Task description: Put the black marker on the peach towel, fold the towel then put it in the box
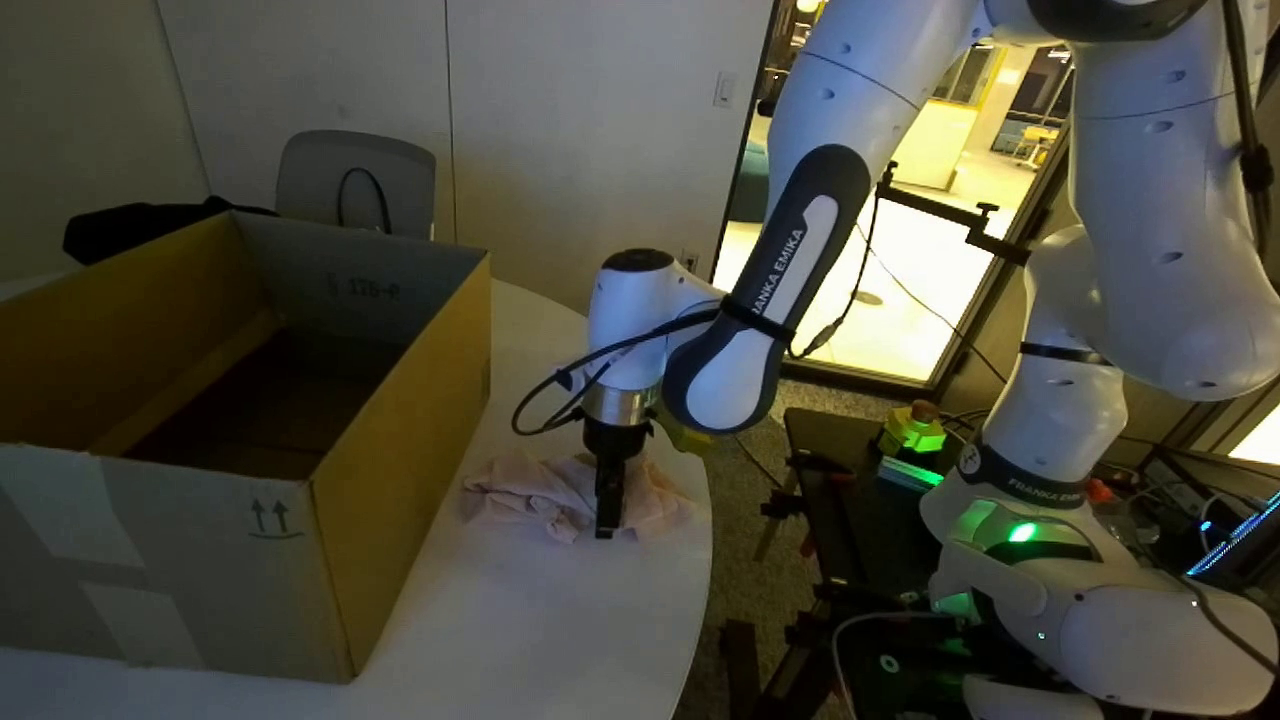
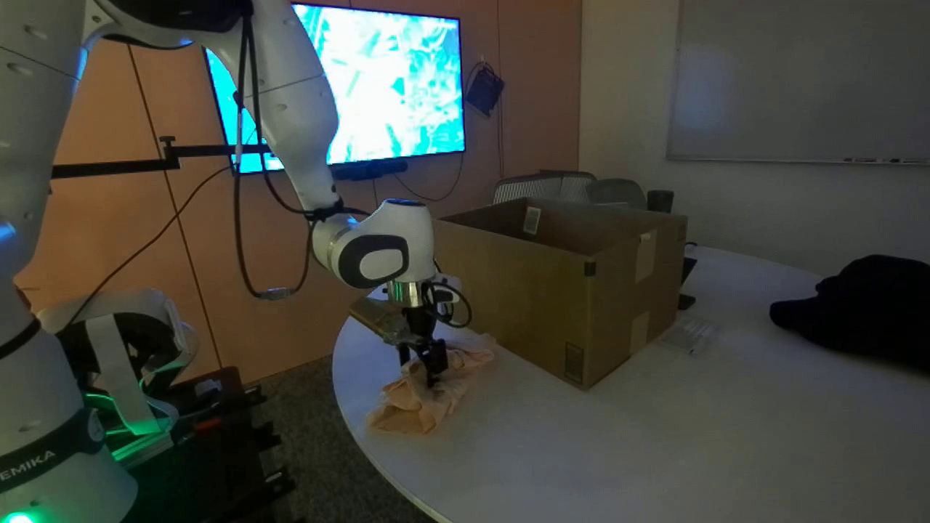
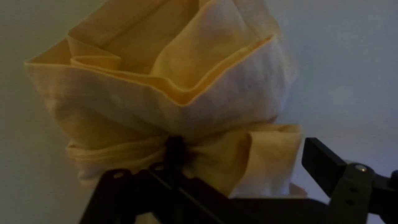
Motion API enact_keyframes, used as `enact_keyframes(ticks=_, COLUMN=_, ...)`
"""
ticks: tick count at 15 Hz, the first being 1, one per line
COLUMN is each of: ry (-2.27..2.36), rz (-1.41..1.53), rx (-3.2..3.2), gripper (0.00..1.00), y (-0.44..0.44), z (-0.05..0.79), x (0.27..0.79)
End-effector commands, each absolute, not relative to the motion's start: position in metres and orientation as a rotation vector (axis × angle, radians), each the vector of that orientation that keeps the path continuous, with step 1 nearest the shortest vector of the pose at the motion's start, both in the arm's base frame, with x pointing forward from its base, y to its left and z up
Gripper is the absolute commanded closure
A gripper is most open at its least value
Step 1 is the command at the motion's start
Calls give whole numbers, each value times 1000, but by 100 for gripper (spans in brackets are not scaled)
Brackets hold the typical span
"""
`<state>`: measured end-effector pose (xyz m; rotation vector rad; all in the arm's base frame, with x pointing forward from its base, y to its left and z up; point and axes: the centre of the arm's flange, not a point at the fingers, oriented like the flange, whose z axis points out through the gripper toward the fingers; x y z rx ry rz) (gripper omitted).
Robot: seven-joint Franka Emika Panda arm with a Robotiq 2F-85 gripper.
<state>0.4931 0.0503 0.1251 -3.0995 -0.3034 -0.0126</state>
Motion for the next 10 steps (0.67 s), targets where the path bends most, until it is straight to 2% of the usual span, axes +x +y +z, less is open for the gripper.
enact_keyframes(ticks=1, ry=-316, rz=-76, rx=-3120, gripper=0, y=45, z=181, x=498)
enact_keyframes(ticks=5, ry=-355, rz=-120, rx=-3152, gripper=0, y=37, z=199, x=519)
enact_keyframes(ticks=10, ry=-416, rz=-57, rx=-3167, gripper=0, y=33, z=182, x=535)
